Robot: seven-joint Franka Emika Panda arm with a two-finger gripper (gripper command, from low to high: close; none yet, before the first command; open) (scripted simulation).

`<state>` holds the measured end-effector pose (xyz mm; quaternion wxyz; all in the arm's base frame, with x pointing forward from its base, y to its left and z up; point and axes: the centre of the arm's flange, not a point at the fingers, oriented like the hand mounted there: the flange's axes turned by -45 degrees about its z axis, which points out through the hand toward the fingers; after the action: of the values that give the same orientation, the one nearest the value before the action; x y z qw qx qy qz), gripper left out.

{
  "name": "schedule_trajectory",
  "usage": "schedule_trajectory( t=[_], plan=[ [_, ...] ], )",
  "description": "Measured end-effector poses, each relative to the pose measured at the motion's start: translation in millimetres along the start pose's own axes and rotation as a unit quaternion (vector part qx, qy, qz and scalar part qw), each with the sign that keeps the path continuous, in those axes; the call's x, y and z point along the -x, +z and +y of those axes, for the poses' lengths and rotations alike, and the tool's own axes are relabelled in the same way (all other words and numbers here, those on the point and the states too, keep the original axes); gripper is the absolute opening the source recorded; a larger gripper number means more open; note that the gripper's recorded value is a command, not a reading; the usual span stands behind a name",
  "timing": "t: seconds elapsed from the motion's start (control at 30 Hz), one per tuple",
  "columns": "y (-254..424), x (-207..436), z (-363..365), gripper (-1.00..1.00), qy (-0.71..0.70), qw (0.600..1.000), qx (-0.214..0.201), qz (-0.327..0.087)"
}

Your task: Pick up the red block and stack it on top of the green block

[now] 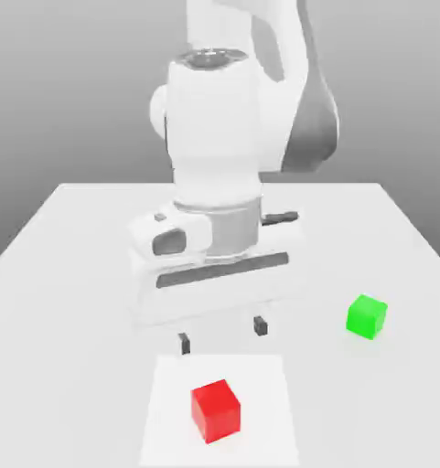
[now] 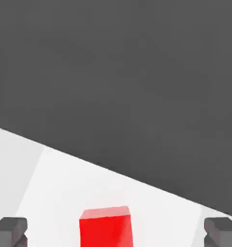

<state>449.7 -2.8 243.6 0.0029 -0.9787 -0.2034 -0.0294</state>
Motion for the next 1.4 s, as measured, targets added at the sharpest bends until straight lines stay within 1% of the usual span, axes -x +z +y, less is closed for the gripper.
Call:
schedule_trajectory(
  t=[0.07,0.2,0.23,0.47,0.63,0.67,0.73,0.83,0.93,1.1,1.17,1.33,1.37,1.4],
  plan=[
    [31,11,-2,0.0,-0.012,1.0,-0.002,-0.022],
    [80,16,-3,0.0,-0.017,0.999,-0.003,-0.029],
    [91,17,-3,-1.0,-0.016,0.999,-0.003,-0.029],
    [94,18,-3,-1.0,-0.017,0.999,-0.003,-0.03],
    [44,15,-3,-1.0,-0.017,0.999,-0.004,-0.03],
    [36,13,-14,-1.0,-0.033,0.999,-0.007,-0.029],
    [26,4,-78,-1.0,-0.126,0.992,-0.018,-0.026],
    [13,12,-183,-1.0,-0.284,0.958,-0.031,-0.022],
    [2,39,-240,-1.0,-0.393,0.919,-0.035,-0.021],
    [-7,100,-325,-1.0,-0.571,0.82,-0.023,-0.022],
    [5,108,-333,-1.0,-0.59,0.807,-0.02,-0.023],
    [46,113,-336,-1.0,-0.596,0.802,-0.019,-0.023],
    [52,114,-336,1.0,-0.596,0.802,-0.019,-0.023],
    [52,114,-335,1.0,-0.595,0.803,-0.019,-0.023]
  ],
)
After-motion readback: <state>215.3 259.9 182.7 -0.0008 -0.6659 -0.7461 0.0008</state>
